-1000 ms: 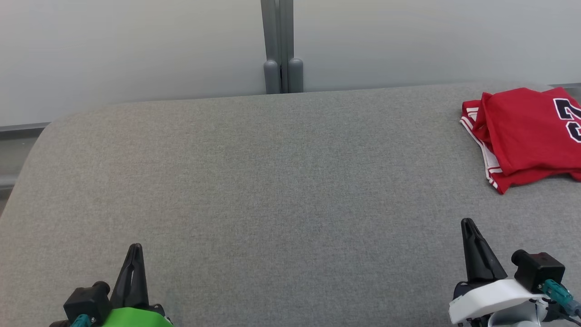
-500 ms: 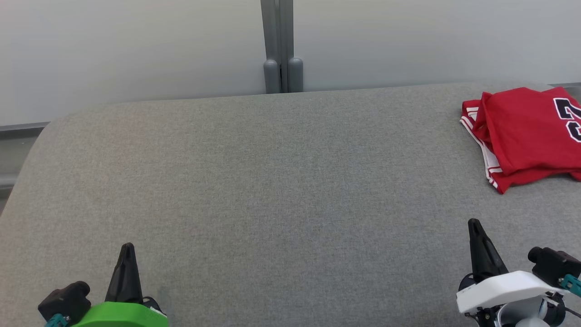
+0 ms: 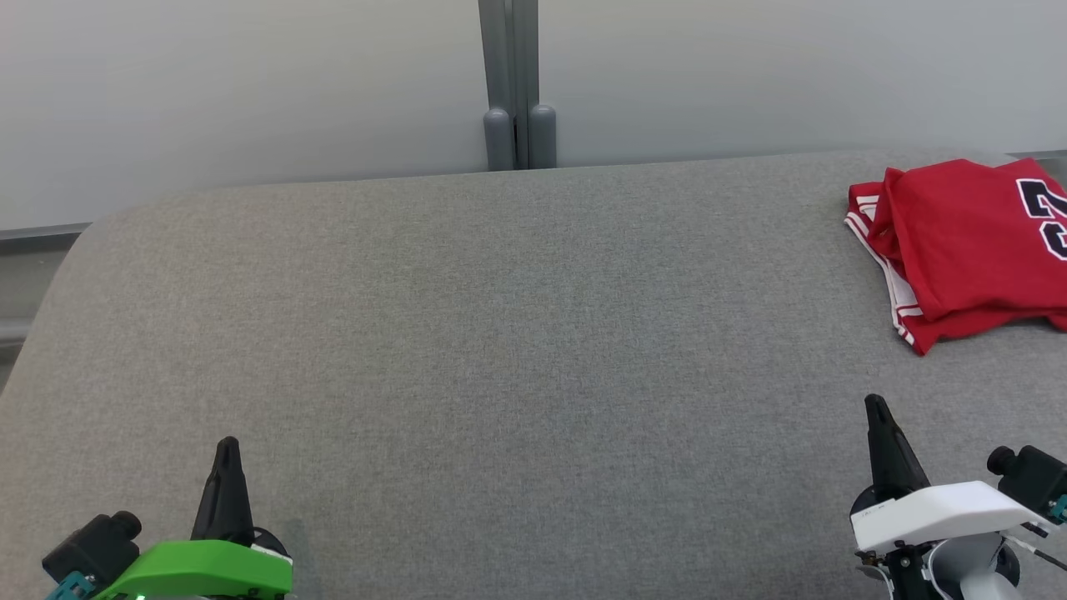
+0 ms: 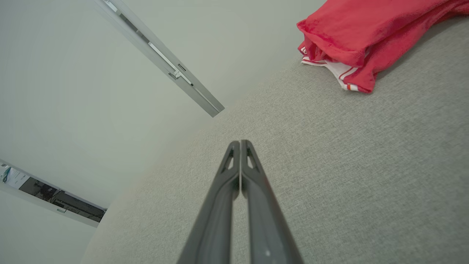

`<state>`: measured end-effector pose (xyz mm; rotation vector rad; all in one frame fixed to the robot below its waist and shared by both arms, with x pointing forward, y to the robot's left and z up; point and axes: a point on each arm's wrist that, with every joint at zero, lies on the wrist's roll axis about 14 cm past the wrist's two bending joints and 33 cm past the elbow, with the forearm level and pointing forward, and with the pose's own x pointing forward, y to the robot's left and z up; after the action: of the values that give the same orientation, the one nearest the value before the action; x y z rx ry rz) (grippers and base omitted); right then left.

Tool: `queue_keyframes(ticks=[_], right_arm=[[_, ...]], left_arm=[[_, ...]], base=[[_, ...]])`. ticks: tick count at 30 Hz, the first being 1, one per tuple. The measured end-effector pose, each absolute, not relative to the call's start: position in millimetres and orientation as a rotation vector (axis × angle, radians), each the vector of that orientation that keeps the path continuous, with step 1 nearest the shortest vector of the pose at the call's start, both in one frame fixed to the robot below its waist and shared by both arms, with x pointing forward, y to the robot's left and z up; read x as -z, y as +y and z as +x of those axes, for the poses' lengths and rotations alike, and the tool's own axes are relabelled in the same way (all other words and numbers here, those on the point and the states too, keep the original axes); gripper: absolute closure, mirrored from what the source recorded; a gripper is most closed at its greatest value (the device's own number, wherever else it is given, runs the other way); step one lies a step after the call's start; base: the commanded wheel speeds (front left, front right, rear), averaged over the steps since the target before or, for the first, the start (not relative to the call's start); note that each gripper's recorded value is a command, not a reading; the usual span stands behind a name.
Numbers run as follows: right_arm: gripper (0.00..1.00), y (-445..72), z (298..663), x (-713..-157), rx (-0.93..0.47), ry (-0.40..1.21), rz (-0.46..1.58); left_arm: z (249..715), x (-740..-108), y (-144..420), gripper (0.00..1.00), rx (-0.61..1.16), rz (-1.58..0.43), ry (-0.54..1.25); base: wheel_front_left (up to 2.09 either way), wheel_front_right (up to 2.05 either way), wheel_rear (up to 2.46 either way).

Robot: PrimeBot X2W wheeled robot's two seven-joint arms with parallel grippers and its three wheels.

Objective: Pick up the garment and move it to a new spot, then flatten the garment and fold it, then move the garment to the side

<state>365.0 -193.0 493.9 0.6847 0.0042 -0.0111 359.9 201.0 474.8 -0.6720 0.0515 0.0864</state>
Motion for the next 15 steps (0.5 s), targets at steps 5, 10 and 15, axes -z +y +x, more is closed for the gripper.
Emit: queue_keyframes(ticks=[5, 10, 15], right_arm=[[1.00, -194.5, 366.6, -493.4, 0.020, 0.010, 0.754], [1.00, -195.8, 368.1, -493.1, 0.027, 0.014, 0.818], [1.00, -196.4, 370.5, -494.1, 0.030, 0.016, 0.882]], left_arm=[[361.2, -475.0, 201.7, 1.00, -0.091, -0.742, 0.053], [363.7, -476.5, 202.0, 1.00, -0.093, -0.808, 0.052], [366.1, -478.3, 202.3, 1.00, -0.094, -0.874, 0.051]], base=[[0.00, 0.00, 0.00], [0.00, 0.00, 0.00], [0.00, 0.00, 0.00]])
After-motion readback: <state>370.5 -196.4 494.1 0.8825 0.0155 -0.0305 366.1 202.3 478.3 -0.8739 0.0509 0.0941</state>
